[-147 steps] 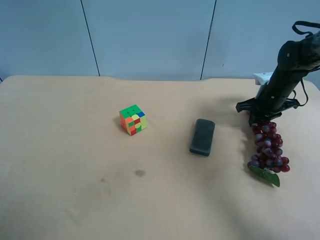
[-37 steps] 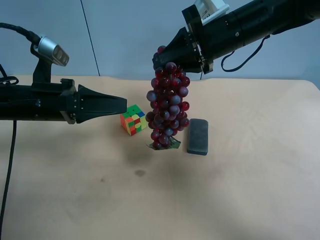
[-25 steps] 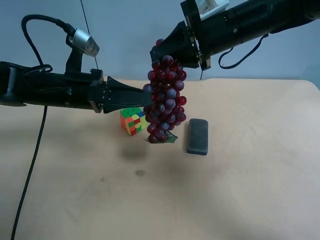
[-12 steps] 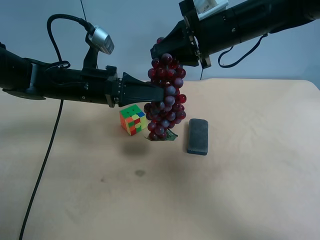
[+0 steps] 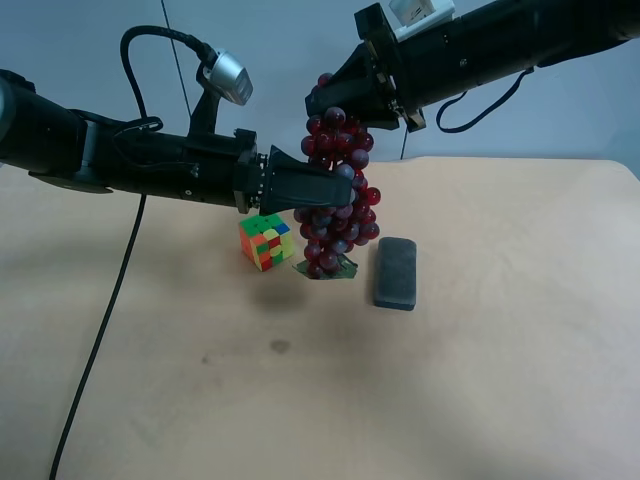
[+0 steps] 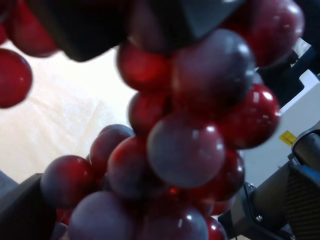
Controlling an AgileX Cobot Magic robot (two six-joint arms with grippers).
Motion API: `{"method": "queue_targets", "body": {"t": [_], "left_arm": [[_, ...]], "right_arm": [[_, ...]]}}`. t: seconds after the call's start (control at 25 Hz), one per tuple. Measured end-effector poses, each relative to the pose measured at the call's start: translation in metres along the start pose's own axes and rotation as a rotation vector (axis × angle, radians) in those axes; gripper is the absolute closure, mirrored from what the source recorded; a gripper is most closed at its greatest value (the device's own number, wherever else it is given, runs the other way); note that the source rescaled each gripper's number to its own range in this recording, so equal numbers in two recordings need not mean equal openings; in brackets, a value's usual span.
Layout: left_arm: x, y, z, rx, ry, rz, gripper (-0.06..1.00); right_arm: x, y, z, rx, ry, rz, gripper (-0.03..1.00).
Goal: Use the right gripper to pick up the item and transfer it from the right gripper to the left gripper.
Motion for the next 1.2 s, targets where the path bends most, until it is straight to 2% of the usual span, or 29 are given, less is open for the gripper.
{"method": "queue_targets", "body": {"t": [0.48,0.72,1.2], "left_arm": [[0.008,0.001,0.000,-0.008,0.023,-0.014,0.08],[0.008,0.001,0.001,-0.003,0.024,-0.013,0.08],[0.008,0.001,0.001,-0.001,0.017,-0.013,0.08]], "right_arm": [[0.001,0.005,-0.007,-0.013,-0.003,-0.004,0.96],[-0.008,0.034,-0.015,0.034,0.080,0.035,0.97],[0.002,0.035,-0.004,0.092,0.091,-0.021,0.97]]}}
Point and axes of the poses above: a point on each arm's last joint axis where the gripper is mounted, y pointing out along that axis toward the gripper, z along the wrist's bending axis when the last joint is at zero, x = y × z, the point moved 9 cm from there along y, pointing out along that axis toward the gripper, and after that the axes turned 6 degrees about y, right-handed, at the moved point
